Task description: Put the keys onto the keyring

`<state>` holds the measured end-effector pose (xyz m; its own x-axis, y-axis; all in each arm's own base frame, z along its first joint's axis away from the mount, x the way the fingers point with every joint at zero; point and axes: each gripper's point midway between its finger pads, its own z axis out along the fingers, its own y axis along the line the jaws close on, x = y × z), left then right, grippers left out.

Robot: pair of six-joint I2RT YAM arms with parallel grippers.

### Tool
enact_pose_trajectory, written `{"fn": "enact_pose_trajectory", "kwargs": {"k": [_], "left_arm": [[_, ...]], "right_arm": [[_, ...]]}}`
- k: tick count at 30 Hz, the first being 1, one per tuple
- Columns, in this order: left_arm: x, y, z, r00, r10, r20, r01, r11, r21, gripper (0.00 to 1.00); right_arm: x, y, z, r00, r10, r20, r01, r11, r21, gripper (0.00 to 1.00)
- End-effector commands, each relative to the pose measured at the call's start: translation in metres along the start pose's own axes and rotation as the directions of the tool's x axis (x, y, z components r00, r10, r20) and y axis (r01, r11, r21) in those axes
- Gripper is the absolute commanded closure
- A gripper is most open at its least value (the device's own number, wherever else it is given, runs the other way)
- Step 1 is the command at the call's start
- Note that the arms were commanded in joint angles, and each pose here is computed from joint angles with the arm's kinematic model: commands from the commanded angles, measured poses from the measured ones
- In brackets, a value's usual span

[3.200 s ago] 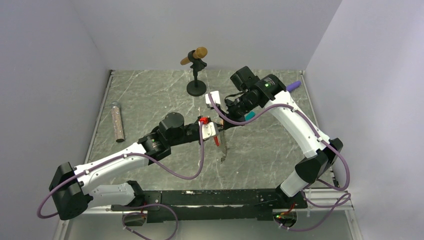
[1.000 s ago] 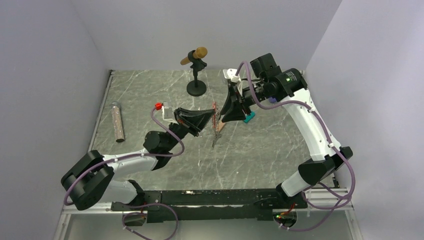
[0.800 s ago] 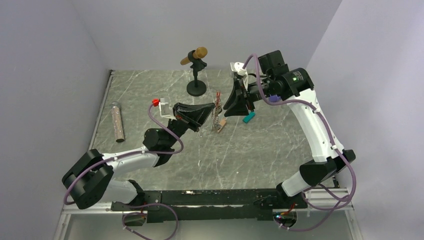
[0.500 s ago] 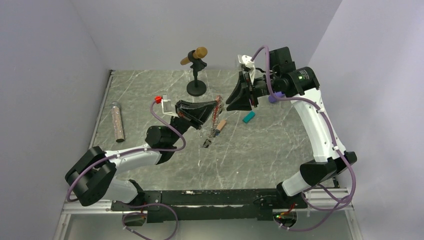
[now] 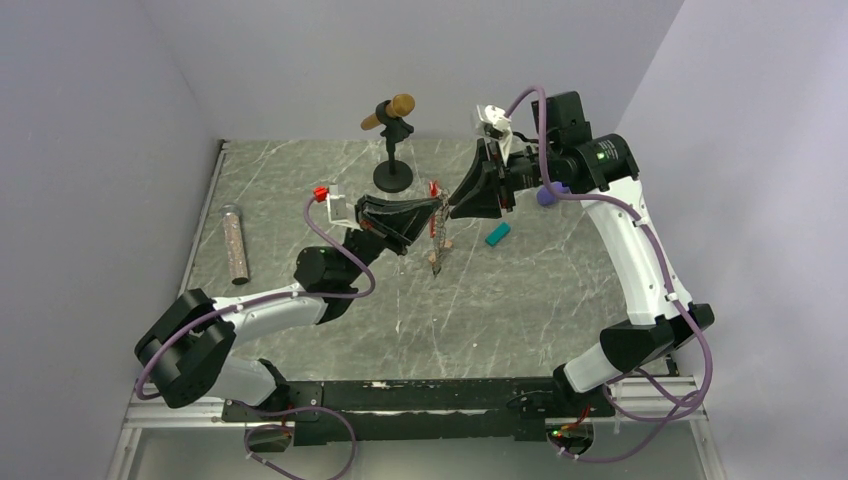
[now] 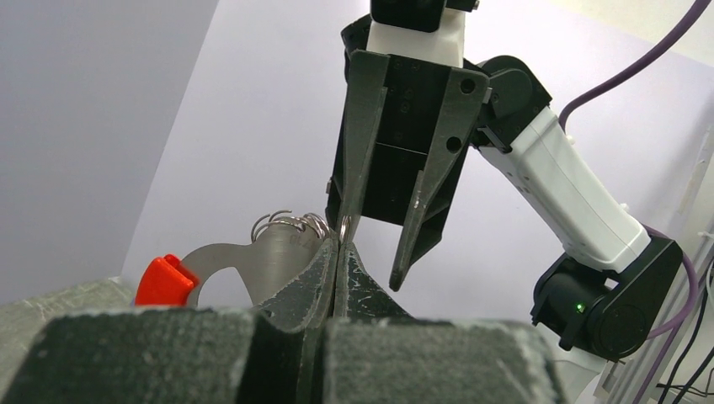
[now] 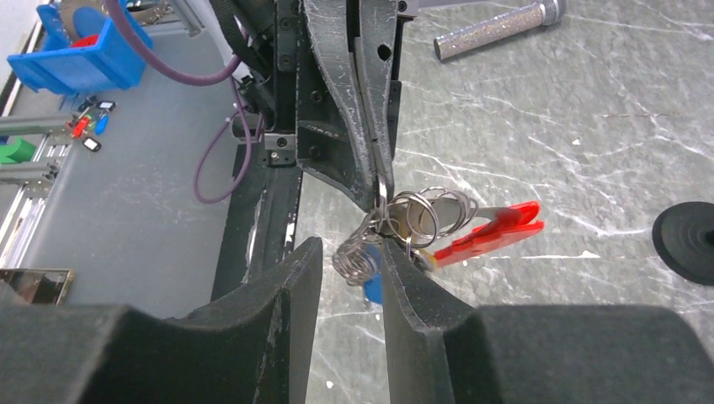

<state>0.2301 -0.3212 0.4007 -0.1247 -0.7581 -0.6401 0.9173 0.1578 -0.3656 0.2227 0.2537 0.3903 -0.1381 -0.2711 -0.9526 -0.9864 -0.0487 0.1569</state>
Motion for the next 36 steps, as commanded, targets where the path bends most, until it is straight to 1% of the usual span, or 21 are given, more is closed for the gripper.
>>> {"fn": "enact_pose_trajectory", "kwargs": {"k": [1,7,14,20,25,28,31,33,35,36], "left_arm": [[-0.042,-0.04,0.014,0.987,0.022,0.157,-0.045,0.988,0.148,1.0],[-0.038,-0.041,0.017,0.988,0.013,0.151,-0.037,0.987,0.154,1.0],[-0.032,-0.037,0.018,0.991,0.04,0.128,-0.057,0.99,0.133,1.0],[-0.027,-0.037,0.019,0.99,0.09,0.108,-0.102,0.989,0.109,1.0],[-0.028,-0.032,0.014,0.984,0.154,0.089,-0.159,0.986,0.053,1.0],[-0.029,-0.029,0.011,0.98,0.184,0.077,-0.187,0.982,0.033,1.0],[-0.027,-0.027,0.009,0.978,0.2,0.064,-0.202,0.979,0.025,1.0],[-0.026,-0.027,0.009,0.978,0.202,0.059,-0.204,0.979,0.025,1.0],[-0.025,-0.027,0.009,0.977,0.205,0.055,-0.206,0.978,0.023,1.0],[-0.025,-0.027,0.009,0.978,0.203,0.054,-0.204,0.979,0.024,1.0]], "right_arm": [[-0.013,0.008,-0.002,0.998,-0.036,0.044,0.037,0.999,-0.017,0.64],[-0.009,0.008,0.001,0.999,-0.006,0.047,0.008,0.999,-0.037,0.64],[-0.006,0.017,0.0,0.999,-0.02,0.05,0.023,0.998,-0.058,0.65],[-0.005,0.008,0.0,0.999,-0.01,0.035,0.01,1.0,-0.012,0.77],[-0.006,0.004,-0.003,0.999,-0.033,0.016,0.032,0.999,0.039,0.8],[-0.005,-0.002,-0.007,0.999,-0.05,-0.007,0.05,0.994,0.093,0.84],[-0.002,-0.005,-0.008,0.998,-0.056,-0.021,0.058,0.991,0.117,0.88],[-0.003,-0.005,-0.009,0.998,-0.063,-0.021,0.065,0.99,0.124,0.91],[-0.005,-0.005,-0.009,0.998,-0.066,-0.018,0.068,0.99,0.125,0.98],[-0.006,-0.005,-0.01,0.997,-0.069,-0.017,0.071,0.99,0.126,1.0]]}}
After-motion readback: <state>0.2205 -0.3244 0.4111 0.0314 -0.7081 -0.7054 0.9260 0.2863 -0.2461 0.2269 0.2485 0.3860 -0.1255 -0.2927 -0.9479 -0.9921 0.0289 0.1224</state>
